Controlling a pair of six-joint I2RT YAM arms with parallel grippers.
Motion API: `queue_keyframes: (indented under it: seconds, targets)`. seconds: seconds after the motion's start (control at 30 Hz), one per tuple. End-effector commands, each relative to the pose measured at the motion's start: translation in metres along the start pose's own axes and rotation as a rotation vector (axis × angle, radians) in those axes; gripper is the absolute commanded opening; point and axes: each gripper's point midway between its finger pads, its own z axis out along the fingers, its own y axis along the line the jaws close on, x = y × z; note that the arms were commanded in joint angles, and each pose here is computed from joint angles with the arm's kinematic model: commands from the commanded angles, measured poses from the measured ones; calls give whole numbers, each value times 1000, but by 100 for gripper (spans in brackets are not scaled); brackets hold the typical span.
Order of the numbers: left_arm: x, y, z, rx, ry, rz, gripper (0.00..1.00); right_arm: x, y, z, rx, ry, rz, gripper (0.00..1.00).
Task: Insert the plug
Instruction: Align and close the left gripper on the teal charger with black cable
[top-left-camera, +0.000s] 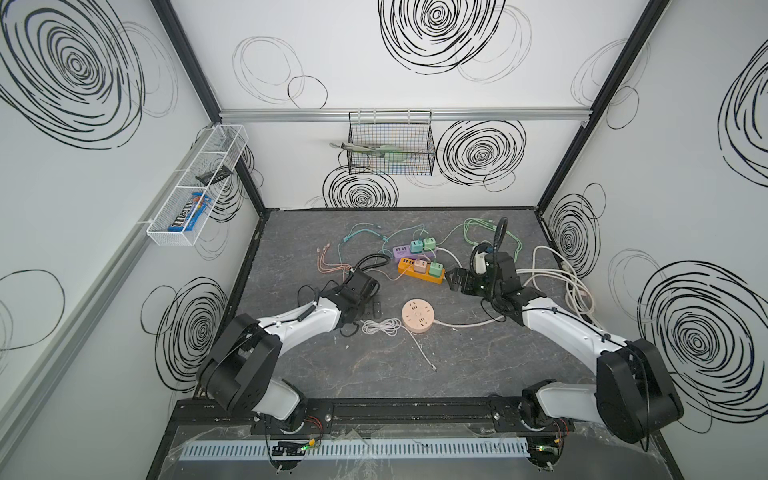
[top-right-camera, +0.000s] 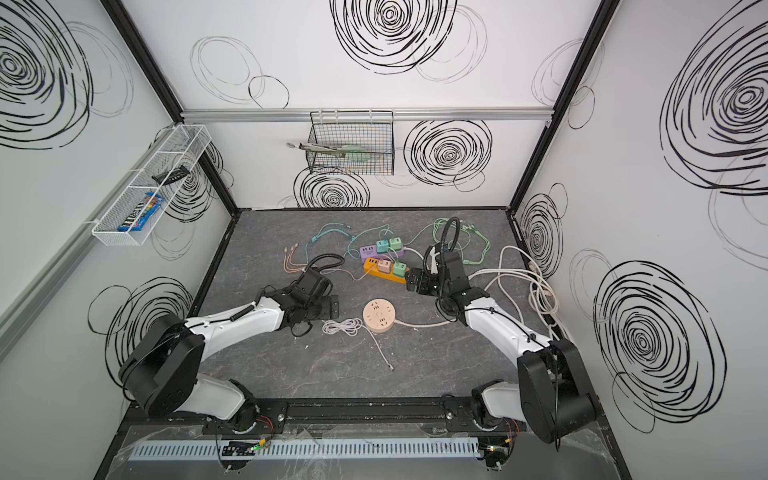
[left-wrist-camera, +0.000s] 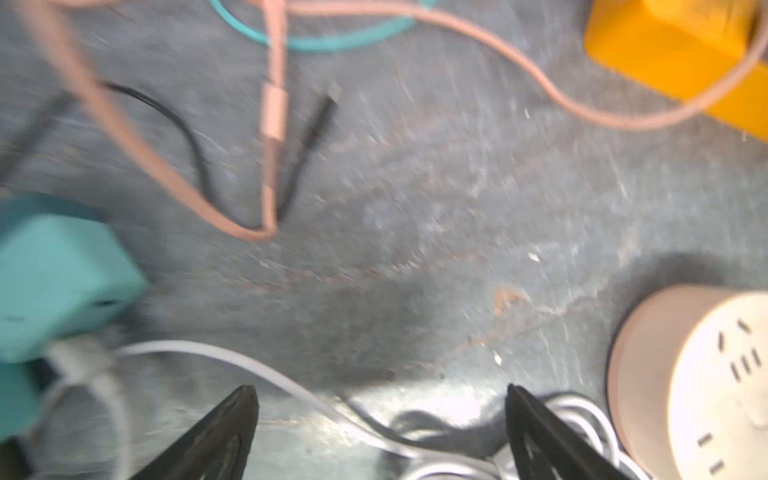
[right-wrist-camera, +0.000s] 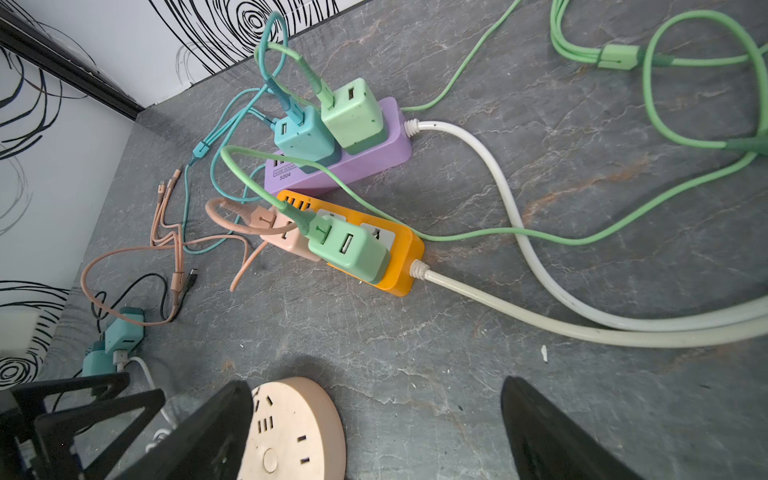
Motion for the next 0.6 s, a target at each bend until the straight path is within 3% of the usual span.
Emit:
queue_keyframes:
  seconds: [0.0,0.13,0.27,0.37,0.57]
  targets:
    - [-20,32,-11,-102,-46,-35,96,-7,6,-1,-6,-10,-5,97]
    - [-37,55,-6,-101,-70,-134,100,-7,7,0,-12,-7,-4,97]
    - [-53,75,2,-88,-106,-255,84,-7,8,-1,-10,-9,-4,97]
    - [-60,80,11,-94,-101,-272,70,-8,7,-1,-5,-10,-9,97]
    - [-57,101,24,-210,-73,-298,68,-11,8,-1,-4,-12,-10,97]
